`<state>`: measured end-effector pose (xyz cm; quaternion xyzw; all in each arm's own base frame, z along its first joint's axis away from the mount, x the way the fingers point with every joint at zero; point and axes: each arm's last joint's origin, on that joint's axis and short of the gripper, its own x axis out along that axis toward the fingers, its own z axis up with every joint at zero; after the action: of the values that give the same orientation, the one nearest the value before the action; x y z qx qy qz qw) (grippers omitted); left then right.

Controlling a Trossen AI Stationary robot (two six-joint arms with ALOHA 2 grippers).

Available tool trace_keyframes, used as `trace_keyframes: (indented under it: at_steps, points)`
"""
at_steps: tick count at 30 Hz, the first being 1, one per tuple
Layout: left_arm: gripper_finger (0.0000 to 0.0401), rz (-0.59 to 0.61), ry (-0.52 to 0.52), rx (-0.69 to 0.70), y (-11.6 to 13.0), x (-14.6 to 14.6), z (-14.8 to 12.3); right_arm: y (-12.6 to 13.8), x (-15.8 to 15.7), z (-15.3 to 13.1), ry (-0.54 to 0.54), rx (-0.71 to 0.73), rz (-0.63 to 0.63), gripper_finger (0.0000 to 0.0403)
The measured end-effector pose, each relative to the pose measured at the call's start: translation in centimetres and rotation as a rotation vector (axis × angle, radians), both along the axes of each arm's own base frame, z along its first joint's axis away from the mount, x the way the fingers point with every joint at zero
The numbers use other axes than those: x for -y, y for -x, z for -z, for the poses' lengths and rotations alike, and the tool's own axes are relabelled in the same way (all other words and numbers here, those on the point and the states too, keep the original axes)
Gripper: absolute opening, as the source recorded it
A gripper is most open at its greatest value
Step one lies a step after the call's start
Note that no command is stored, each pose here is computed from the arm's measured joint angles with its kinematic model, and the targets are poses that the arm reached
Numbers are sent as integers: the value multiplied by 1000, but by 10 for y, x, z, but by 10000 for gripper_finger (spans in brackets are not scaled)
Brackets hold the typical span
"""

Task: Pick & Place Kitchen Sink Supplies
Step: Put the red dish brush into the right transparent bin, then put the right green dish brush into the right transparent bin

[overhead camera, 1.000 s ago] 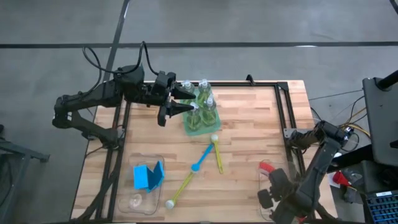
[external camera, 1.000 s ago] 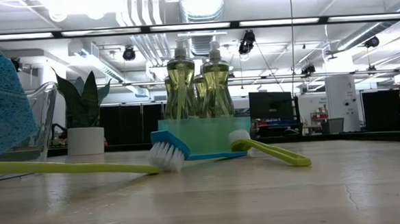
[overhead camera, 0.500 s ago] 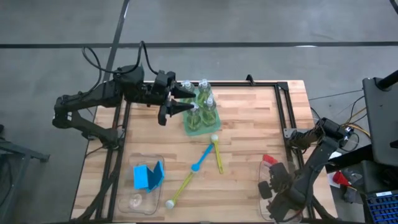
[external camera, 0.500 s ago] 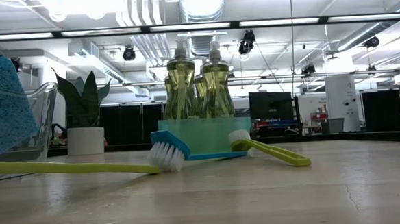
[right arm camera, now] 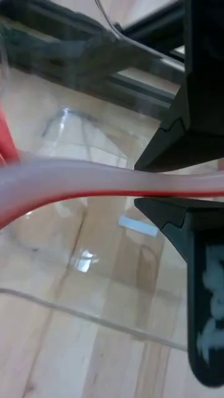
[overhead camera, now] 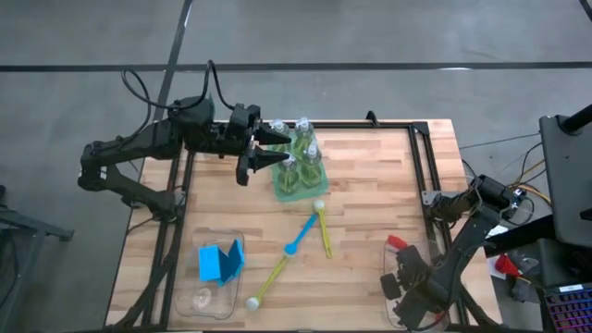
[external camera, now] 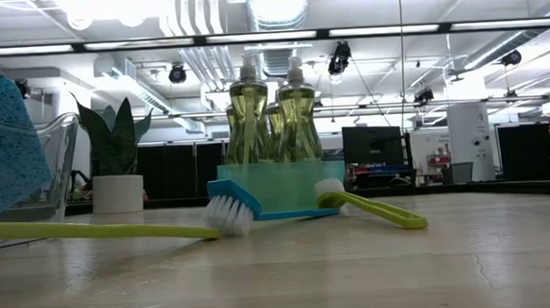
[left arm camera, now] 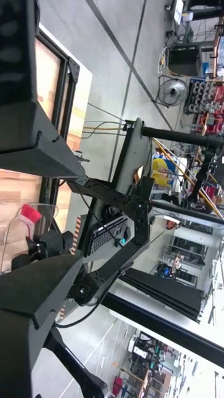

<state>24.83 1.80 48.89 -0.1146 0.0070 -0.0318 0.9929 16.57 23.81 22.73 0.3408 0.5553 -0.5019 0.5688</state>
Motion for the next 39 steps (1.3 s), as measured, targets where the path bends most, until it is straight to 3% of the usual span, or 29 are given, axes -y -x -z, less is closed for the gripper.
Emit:
trace_keyframes:
  at_steps: [15,25,32,39]
  points:
    - [206,0,-1,1,0,0,0,-3,-4,7,-60,29,1,126]
    - [206,9,5,-13,0,0,1,-16,-1,-29,-47,140,12,124]
    - [206,9,11,-22,0,0,2,-50,12,-65,25,433,-38,105]
    - [206,74,100,-62,0,2,5,-100,44,-79,-19,554,-8,89]
